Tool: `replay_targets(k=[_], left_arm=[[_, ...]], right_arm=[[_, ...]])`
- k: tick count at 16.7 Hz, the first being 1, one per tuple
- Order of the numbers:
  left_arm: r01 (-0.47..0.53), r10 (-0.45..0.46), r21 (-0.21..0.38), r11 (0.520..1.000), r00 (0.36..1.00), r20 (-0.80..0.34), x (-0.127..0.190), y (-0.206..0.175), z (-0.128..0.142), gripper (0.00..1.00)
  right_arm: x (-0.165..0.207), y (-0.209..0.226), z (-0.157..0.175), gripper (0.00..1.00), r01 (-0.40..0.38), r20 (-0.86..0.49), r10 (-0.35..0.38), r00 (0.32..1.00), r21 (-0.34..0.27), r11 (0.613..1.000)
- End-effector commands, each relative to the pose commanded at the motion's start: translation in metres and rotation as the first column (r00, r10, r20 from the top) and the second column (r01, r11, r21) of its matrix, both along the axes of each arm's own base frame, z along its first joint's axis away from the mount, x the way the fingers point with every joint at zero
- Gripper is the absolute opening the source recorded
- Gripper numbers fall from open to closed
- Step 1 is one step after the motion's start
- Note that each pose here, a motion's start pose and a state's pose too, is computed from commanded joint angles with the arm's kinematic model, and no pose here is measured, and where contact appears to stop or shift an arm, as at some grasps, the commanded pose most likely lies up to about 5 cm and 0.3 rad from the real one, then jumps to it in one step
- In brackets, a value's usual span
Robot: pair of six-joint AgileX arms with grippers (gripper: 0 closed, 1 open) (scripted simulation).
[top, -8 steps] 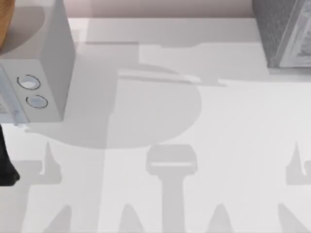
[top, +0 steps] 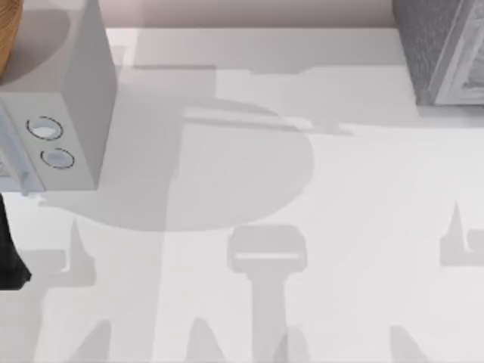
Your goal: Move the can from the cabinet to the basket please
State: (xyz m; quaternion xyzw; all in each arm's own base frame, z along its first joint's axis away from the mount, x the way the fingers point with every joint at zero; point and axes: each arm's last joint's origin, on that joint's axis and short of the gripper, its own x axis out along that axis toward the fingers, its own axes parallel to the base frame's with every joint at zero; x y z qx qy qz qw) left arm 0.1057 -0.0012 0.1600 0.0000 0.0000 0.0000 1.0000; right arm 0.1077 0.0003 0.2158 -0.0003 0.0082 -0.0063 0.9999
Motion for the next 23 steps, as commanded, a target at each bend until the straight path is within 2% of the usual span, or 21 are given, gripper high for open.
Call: replay_targets(k=[5,9,13,18,23], left_arm=[[0.000,0.000,0.000,1.000,1.000,0.000,0.000,0.000,0.000,1.00],[0.000,0.000,0.000,1.000,1.000,0.000,0.000,0.000,0.000,1.00],[0.000,0.000,0.000,1.000,1.000,0.000,0.000,0.000,0.000,1.00],[0.000,0.000,0.000,1.000,1.000,0.000,0.000,0.000,0.000,1.00],[0.000,0.000,0.000,1.000,1.000,0.000,0.000,0.000,0.000,1.00]], right_arm=[[0.022,0.006,0.100,1.00,-0.002,-0.016,0.002,1.000,-0.003,1.000],[0.059,0.016,0.182,1.00,-0.009,-0.018,0.008,1.000,-0.005,1.000],[0.101,0.030,0.246,1.00,-0.013,-0.005,0.013,1.000,-0.004,1.000],[0.140,0.044,0.288,1.00,-0.014,0.015,0.014,1.000,0.000,1.000],[0.148,0.047,0.294,1.00,-0.013,0.016,0.013,1.000,0.001,1.000]])
